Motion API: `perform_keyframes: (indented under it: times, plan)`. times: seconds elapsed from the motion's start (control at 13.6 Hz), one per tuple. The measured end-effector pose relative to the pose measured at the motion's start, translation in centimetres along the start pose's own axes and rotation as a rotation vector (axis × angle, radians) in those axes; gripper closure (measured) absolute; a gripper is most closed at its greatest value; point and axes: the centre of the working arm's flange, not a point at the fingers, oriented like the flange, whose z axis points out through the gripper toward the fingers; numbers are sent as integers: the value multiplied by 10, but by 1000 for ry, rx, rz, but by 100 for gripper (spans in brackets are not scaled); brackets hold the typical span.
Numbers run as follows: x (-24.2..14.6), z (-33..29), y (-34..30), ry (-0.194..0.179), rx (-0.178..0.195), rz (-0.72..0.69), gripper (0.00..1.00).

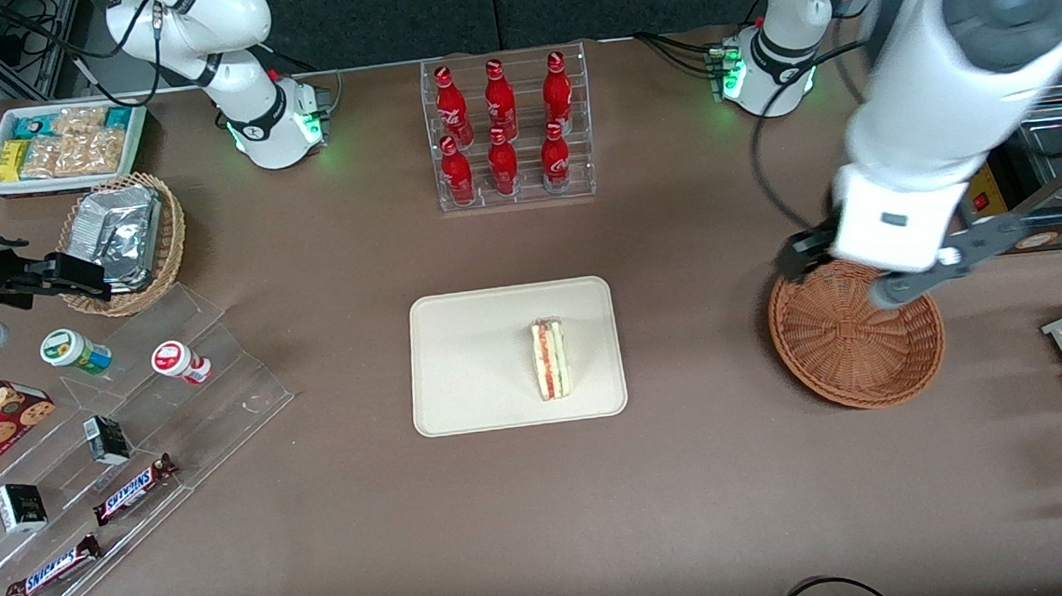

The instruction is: Place sandwich from basket to tray

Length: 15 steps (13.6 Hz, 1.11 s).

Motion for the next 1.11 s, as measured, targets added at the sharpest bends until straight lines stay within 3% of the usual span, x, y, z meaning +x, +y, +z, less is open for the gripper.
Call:
perform_keyframes:
  times: [0.44,0.66,0.96,1.11]
  plan:
    - [15,-11,-107,-68,-41,172,0]
    - [-8,-6,-155,-21,-70,221,0]
    - [-31,7,-213,-10,-131,260,0]
    - [-27,9,-209,-5,-136,269,0]
